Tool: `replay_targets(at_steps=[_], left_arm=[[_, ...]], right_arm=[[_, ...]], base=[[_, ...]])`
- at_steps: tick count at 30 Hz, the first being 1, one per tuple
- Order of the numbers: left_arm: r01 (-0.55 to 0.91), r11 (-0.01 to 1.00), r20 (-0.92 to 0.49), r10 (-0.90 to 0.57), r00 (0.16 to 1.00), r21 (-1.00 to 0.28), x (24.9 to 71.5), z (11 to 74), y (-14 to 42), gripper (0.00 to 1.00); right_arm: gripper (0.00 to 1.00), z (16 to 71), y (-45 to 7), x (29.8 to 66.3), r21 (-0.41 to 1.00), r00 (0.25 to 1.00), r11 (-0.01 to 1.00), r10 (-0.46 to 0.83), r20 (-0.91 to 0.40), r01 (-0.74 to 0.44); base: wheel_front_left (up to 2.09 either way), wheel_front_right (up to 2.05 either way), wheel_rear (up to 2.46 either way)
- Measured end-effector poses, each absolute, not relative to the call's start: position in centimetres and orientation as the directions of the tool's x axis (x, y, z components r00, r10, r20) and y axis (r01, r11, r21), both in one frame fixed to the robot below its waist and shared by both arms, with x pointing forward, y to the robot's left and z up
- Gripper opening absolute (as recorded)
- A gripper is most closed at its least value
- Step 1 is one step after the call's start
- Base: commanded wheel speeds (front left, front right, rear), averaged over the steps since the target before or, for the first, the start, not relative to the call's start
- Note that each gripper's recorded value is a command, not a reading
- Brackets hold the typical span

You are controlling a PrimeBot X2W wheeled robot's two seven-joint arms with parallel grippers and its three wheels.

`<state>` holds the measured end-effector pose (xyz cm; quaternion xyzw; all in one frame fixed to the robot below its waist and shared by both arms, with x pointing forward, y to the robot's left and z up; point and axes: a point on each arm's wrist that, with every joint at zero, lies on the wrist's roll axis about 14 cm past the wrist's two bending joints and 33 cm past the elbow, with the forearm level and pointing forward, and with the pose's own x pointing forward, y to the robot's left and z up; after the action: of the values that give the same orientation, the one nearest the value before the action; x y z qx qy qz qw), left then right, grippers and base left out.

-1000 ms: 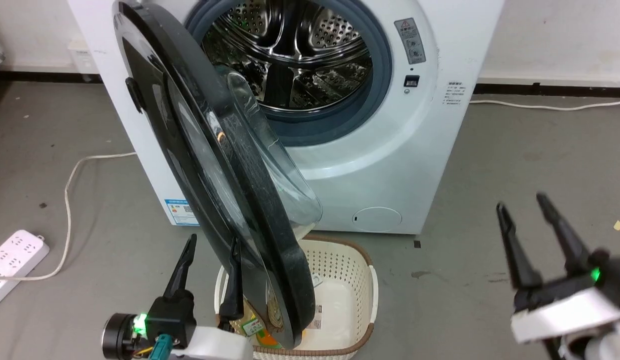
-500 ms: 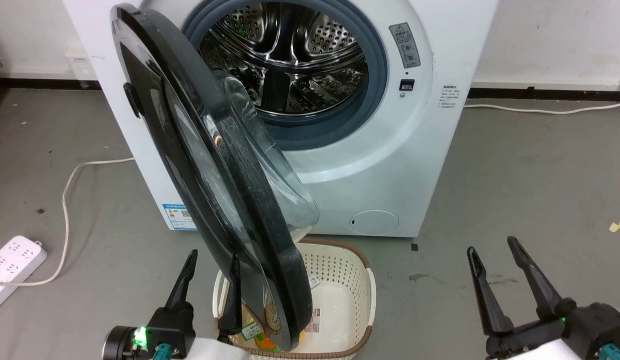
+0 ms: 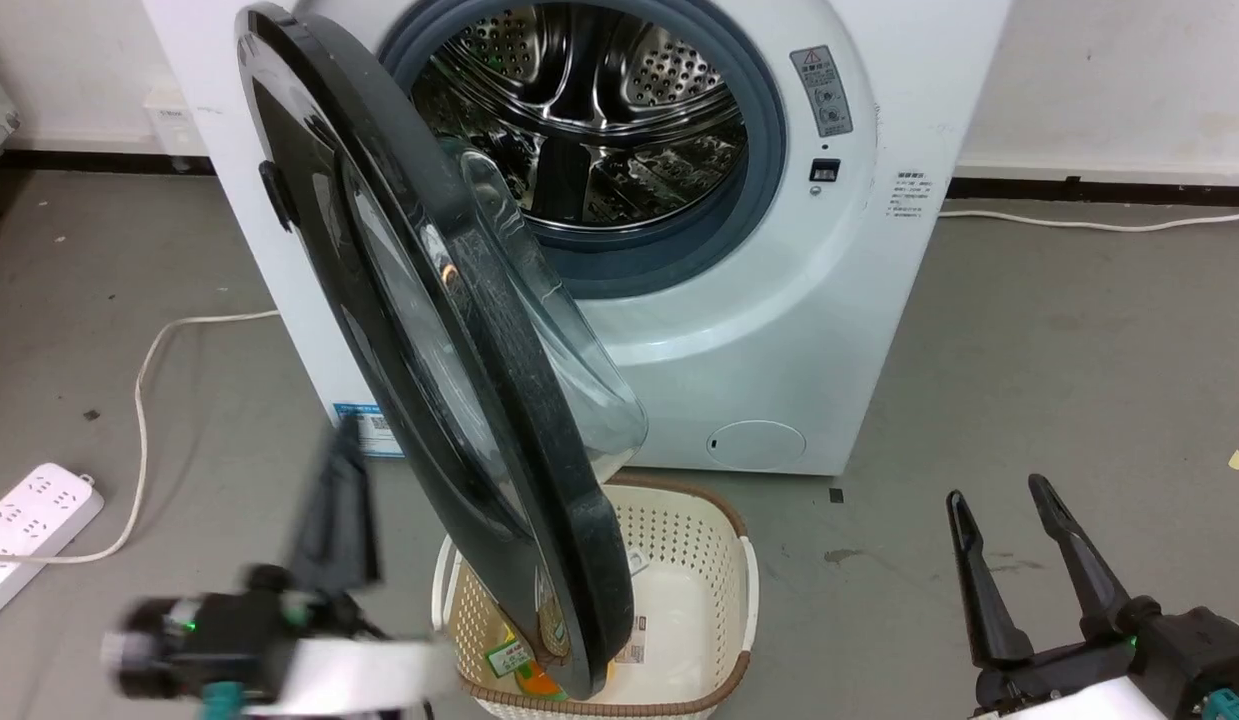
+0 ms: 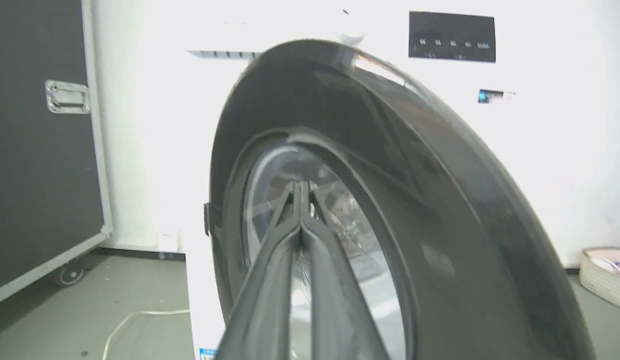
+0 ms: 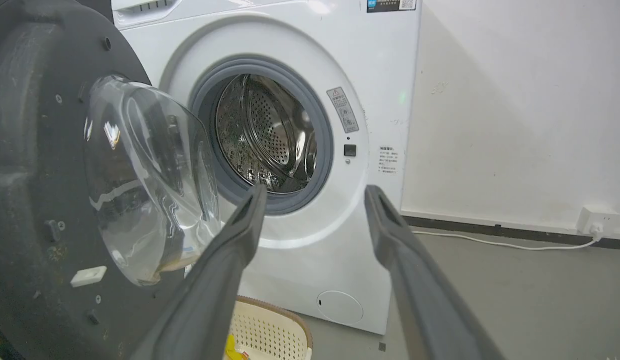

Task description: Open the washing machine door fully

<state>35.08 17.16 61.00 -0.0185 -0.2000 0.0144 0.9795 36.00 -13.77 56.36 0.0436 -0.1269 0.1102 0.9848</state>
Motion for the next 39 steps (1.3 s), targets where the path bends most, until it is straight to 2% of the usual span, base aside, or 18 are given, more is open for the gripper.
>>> replay_targets(at_steps=[5, 8, 12, 15, 20, 25, 29, 34, 39], left_arm=[[-0.063, 0.998, 0.629, 0.066, 0.775, -0.027, 33.4, 69.5, 17.9, 0.0], [-0.038, 0.999, 0.708, 0.05, 0.705, -0.033, 32.5, 72.5, 17.2, 0.0], [0.053, 0.998, 0.75, -0.005, 0.662, -0.04, 31.9, 74.3, 15.2, 0.0], [0.134, 0.991, 0.742, -0.078, 0.666, -0.016, 31.9, 73.9, 13.1, 0.0], [0.284, 0.959, 0.636, -0.233, 0.735, 0.023, 32.6, 69.8, 8.9, 0.0], [0.397, 0.918, 0.42, -0.36, 0.833, -0.001, 33.4, 62.8, 5.5, 0.0], [0.455, 0.89, 0.277, -0.43, 0.859, -0.03, 33.4, 58.7, 3.7, 0.0], [0.468, 0.881, 0.136, -0.456, 0.879, -0.068, 33.2, 54.6, 3.1, 0.0], [0.424, 0.902, 0.079, -0.418, 0.905, -0.08, 33.4, 52.5, 4.2, 0.0]], right_arm=[[1.0, 56.3, -13.7, 36.1, 0.064, 0.944, 0.972, 0.204, 0.257, -0.228], [1.0, 56.3, -13.7, 36.1, 0.071, 0.945, 0.971, 0.202, 0.258, -0.228], [1.0, 56.4, -13.6, 36.1, 0.073, 0.944, 0.971, 0.203, 0.261, -0.229], [1.0, 56.5, -13.5, 36.1, 0.074, 0.942, 0.97, 0.206, 0.265, -0.233], [1.0, 56.6, -13.3, 36.1, 0.076, 0.94, 0.968, 0.211, 0.267, -0.239], [1.0, 56.4, -12.9, 36.3, 0.079, 0.939, 0.965, 0.222, 0.262, -0.25], [1.0, 56.2, -12.7, 36.3, 0.081, 0.939, 0.963, 0.227, 0.258, -0.255], [1.0, 56.2, -12.4, 36.3, 0.081, 0.937, 0.961, 0.235, 0.257, -0.263], [1.0, 56.1, -11.9, 36.6, 0.089, 0.935, 0.956, 0.248, 0.255, -0.278]], base=[[0.0, 0.0, 0.0], [0.0, 0.0, 0.0], [0.0, 0.0, 0.0], [0.0, 0.0, 0.0], [0.0, 0.0, 0.0], [0.0, 0.0, 0.0], [0.0, 0.0, 0.0], [0.0, 0.0, 0.0], [0.0, 0.0, 0.0]])
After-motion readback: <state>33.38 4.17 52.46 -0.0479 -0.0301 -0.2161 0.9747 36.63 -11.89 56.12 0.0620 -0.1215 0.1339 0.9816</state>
